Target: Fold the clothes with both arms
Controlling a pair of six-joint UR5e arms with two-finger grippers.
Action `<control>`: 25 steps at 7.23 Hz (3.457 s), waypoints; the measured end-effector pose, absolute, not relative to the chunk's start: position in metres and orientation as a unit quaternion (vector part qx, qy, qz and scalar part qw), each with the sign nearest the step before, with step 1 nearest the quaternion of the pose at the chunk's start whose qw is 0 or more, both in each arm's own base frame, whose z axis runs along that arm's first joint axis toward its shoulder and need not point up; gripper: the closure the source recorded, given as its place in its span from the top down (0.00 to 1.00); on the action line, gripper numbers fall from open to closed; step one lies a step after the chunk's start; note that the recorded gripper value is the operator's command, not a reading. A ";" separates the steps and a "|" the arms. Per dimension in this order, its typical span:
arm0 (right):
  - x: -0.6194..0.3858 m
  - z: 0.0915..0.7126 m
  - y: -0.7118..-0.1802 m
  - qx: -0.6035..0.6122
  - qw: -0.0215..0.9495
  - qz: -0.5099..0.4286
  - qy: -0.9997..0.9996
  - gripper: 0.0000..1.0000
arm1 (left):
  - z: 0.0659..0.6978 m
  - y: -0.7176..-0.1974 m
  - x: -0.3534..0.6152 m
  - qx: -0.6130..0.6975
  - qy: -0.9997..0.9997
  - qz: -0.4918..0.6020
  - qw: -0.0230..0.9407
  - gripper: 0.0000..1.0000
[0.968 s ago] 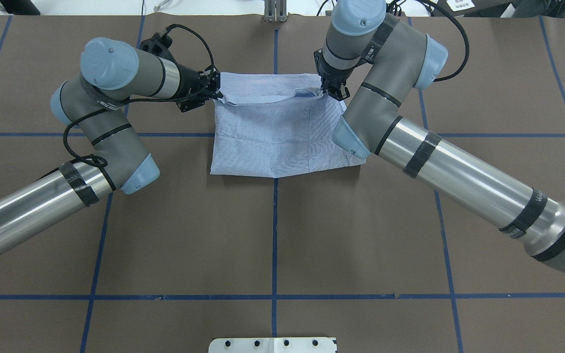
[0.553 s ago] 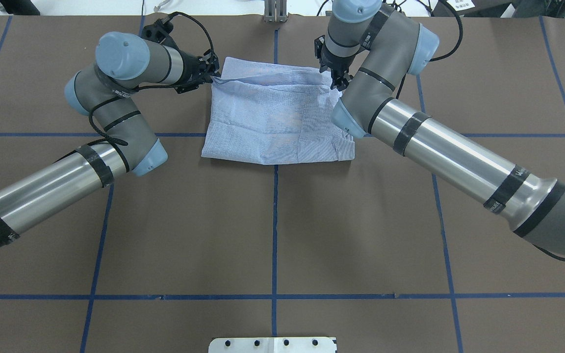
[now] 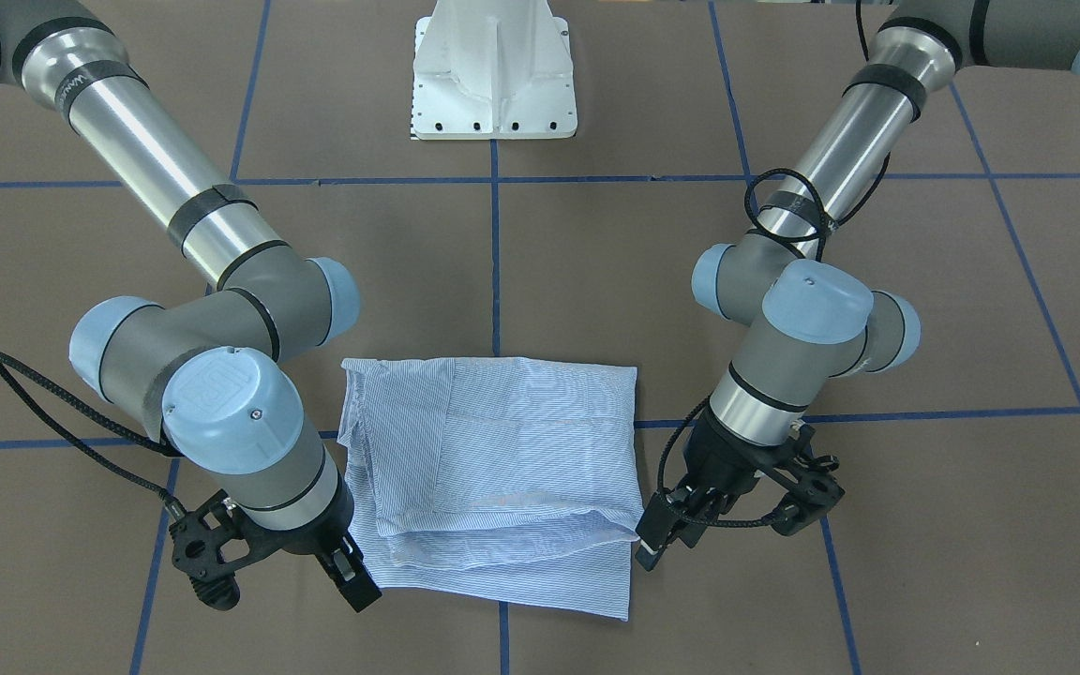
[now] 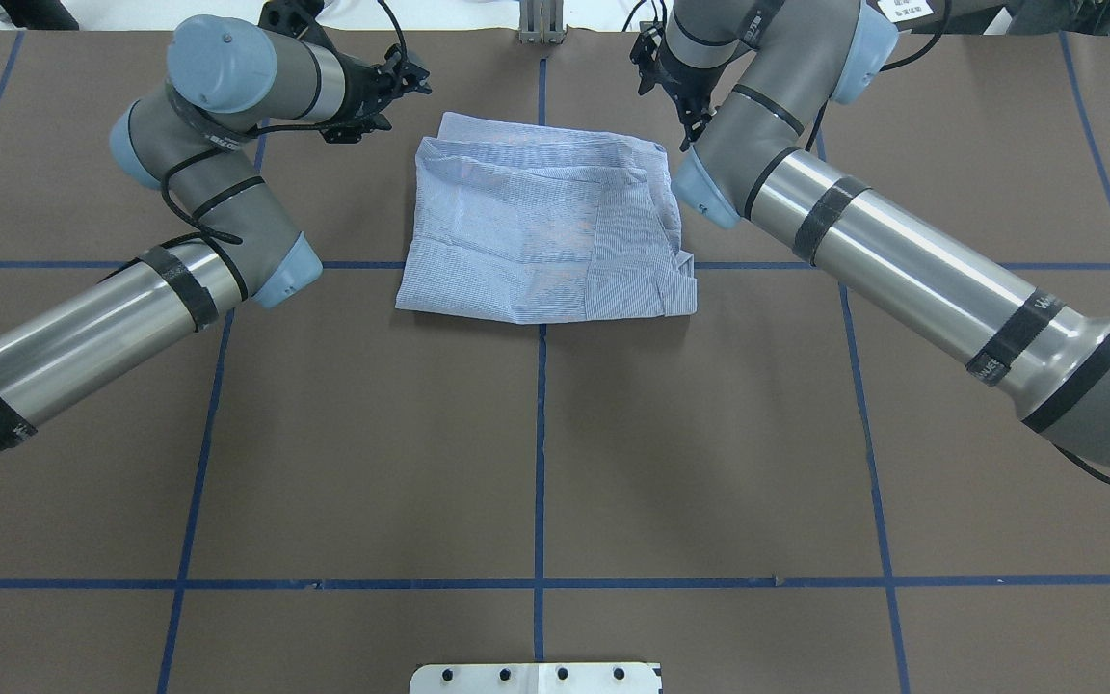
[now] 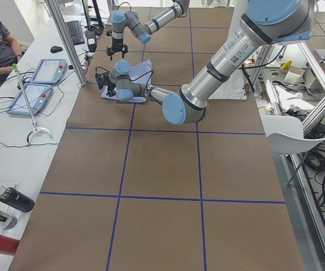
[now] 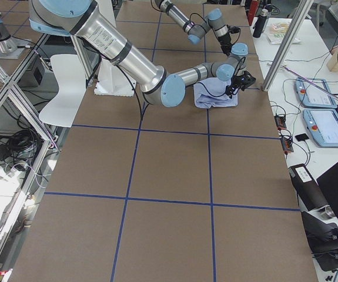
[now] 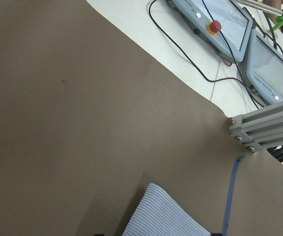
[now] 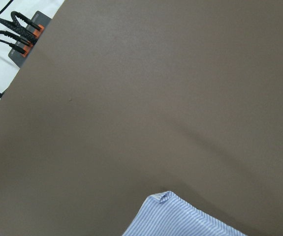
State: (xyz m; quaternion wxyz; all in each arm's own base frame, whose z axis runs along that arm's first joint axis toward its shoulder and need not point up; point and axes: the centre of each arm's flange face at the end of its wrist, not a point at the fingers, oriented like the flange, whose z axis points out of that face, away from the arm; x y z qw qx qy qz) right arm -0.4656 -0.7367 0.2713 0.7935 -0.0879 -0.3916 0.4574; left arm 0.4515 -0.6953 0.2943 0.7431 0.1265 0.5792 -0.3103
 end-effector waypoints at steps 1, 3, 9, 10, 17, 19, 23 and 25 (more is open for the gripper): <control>-0.454 0.280 -0.741 -0.078 0.803 0.443 -0.391 1.00 | 0.290 -0.697 0.445 0.126 0.586 -0.306 0.740 0.76; -0.414 0.320 -0.741 -0.045 0.833 0.387 -0.392 1.00 | 0.284 -0.687 0.425 0.124 0.602 -0.276 0.739 0.75; -0.202 0.481 -0.726 -0.009 0.901 0.203 -0.383 1.00 | 0.392 -0.639 0.275 0.225 0.560 -0.072 0.794 1.00; -0.158 0.509 -0.719 -0.010 0.907 0.175 -0.383 1.00 | 0.416 -0.637 0.236 0.245 0.544 -0.039 0.801 1.00; 0.044 0.630 -0.523 0.006 0.927 0.037 -0.372 1.00 | 0.526 -0.594 -0.004 0.253 0.355 0.107 0.894 1.00; 0.050 0.618 -0.470 0.010 0.928 0.029 -0.371 1.00 | 0.531 -0.562 -0.038 0.208 0.356 0.082 0.907 1.00; 0.050 0.598 -0.455 0.008 0.929 0.025 -0.368 1.00 | 0.549 -0.470 -0.056 0.175 0.407 0.069 0.894 1.00; 0.049 0.606 -0.458 0.001 0.930 0.029 -0.366 1.00 | 0.553 -0.455 -0.059 0.181 0.395 0.077 0.898 1.00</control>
